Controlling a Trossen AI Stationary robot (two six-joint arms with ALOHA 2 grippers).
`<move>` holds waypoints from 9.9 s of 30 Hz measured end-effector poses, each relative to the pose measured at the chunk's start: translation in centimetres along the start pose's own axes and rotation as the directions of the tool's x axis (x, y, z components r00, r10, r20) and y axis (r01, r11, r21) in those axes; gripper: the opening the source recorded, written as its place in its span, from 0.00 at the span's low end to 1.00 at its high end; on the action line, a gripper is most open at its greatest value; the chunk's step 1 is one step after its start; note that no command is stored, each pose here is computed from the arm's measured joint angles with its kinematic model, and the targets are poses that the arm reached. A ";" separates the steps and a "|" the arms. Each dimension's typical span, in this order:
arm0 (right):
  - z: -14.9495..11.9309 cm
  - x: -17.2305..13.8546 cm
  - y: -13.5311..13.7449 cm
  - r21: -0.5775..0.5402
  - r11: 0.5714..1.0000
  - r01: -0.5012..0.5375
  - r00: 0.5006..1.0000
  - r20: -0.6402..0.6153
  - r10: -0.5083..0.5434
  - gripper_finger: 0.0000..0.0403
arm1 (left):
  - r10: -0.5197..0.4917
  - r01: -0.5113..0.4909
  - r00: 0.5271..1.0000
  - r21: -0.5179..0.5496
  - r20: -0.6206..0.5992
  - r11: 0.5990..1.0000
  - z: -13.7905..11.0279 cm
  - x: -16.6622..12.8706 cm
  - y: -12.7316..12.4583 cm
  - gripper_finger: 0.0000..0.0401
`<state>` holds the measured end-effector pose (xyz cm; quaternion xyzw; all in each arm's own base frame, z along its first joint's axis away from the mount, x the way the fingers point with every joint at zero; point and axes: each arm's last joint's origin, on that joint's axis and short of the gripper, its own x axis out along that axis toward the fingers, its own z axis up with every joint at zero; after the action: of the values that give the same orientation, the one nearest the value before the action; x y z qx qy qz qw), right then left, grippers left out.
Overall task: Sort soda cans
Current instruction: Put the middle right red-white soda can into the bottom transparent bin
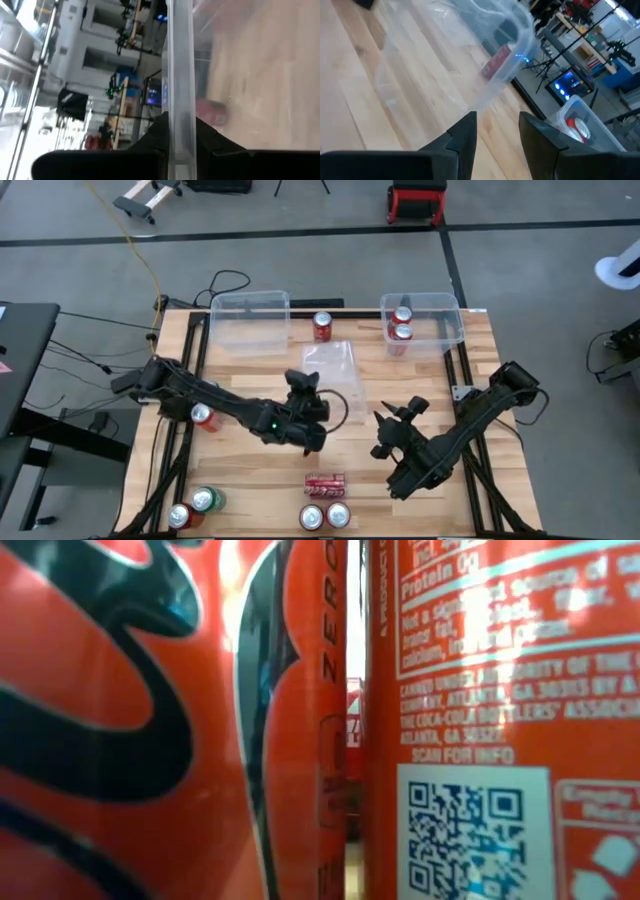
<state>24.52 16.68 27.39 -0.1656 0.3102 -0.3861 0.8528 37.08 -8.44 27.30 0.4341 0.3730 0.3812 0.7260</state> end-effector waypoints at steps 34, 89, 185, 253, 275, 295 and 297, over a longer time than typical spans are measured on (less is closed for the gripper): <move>1.6 -2.7 -10.5 0.172 0.970 -0.173 0.981 -0.056 0.185 0.27 | -0.634 0.579 0.766 -0.541 0.104 0.611 -3.9 7.1 7.1 0.10; 6.2 0.7 -6.4 -0.154 0.521 -0.840 0.542 -0.189 0.819 0.55 | -0.771 0.864 0.487 -0.353 0.411 0.358 -13.3 -0.2 0.9 0.46; 1.9 6.4 11.2 0.004 0.559 -0.829 0.517 -0.373 0.770 0.87 | -0.720 0.971 0.203 -0.233 0.664 0.059 -10.4 -5.6 -10.2 0.83; 8.4 20.0 -3.1 0.277 0.749 -0.602 0.544 -0.545 0.639 0.01 | -0.791 0.943 0.284 -0.308 0.542 0.127 -11.5 -5.9 -11.1 0.83; 7.9 21.7 -11.9 0.344 0.806 -0.481 0.570 -0.576 0.586 0.01 | -0.801 0.938 0.310 -0.302 0.513 0.170 -11.8 -5.6 -11.2 0.83; 4.3 18.2 -6.0 0.321 0.807 -0.495 0.440 -0.709 0.551 0.01 | -0.771 0.924 0.341 -0.344 0.538 0.168 -11.7 -6.8 -11.3 0.83; 4.9 17.8 -5.1 0.339 0.786 -0.518 0.469 -0.656 0.592 0.01 | -0.763 0.917 0.358 -0.356 0.539 0.179 -11.7 -6.6 -11.2 0.83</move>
<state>33.99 0.06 26.61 0.1529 0.6429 -0.1346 0.7384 26.62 -13.88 14.42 -0.0657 0.3135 -0.0448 0.9463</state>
